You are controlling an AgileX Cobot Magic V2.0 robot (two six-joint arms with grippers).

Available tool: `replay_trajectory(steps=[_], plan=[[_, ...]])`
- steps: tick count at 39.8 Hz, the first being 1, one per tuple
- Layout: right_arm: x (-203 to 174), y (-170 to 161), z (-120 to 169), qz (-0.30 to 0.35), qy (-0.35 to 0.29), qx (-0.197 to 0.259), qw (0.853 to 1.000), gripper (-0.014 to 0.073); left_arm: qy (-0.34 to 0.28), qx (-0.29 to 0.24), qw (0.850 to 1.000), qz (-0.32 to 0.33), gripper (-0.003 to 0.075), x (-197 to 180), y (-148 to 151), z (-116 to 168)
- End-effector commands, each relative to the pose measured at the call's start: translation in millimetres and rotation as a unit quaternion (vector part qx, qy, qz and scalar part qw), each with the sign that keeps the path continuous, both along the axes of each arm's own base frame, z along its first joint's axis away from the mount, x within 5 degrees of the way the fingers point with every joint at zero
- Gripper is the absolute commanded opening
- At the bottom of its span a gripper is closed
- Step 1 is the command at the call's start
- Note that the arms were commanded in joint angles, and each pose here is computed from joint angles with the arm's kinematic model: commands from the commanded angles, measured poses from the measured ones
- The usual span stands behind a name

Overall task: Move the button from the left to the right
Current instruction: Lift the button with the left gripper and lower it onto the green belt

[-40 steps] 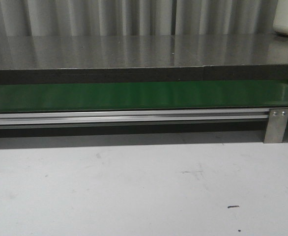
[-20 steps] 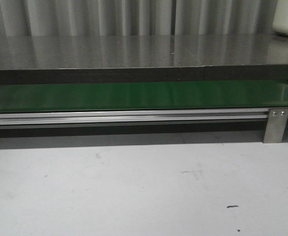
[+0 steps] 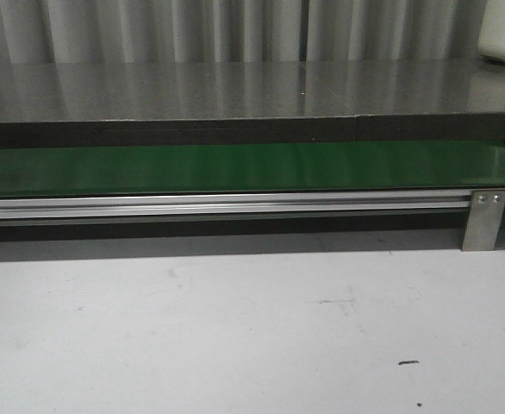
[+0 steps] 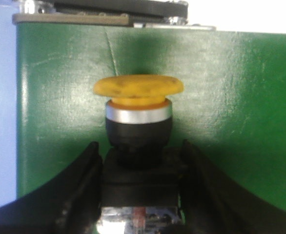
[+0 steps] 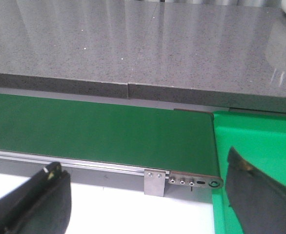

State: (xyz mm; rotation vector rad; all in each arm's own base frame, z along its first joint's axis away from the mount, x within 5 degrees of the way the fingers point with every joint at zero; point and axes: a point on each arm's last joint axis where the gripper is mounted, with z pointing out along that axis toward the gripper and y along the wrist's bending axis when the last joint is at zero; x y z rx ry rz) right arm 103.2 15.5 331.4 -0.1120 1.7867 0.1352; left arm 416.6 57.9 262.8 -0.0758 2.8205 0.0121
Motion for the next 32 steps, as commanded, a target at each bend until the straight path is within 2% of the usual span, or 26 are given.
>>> replay_trajectory(steps=[1,6,15,18,24,26,32], plan=[[2,-1,17,-0.009,-0.051,0.005,0.999,0.0654,-0.047,-0.007,0.999,0.007,0.0204,0,-3,23],[2,-1,17,-0.009,-0.051,0.005,0.999,0.0654,-0.035,-0.013,0.999,0.008,0.0251,4,-3,12],[2,-1,17,-0.009,-0.051,0.005,0.999,0.0654,-0.006,-0.017,1.000,0.006,0.0266,7,-4,-3],[2,-1,17,-0.009,-0.051,0.005,0.999,0.0654,-0.010,-0.016,1.000,0.001,0.0323,8,-6,-2],[2,-1,17,-0.009,-0.051,0.005,0.999,0.0654,-0.009,-0.021,1.000,-0.005,0.0521,8,-12,-2],[2,-1,17,-0.009,-0.051,0.005,0.999,0.0654,-0.007,-0.024,1.000,-0.012,0.0564,7,-17,-1],[2,-1,17,-0.009,-0.051,0.005,0.999,0.0654,-0.037,-0.023,0.998,-0.038,0.0587,7,-32,23]])
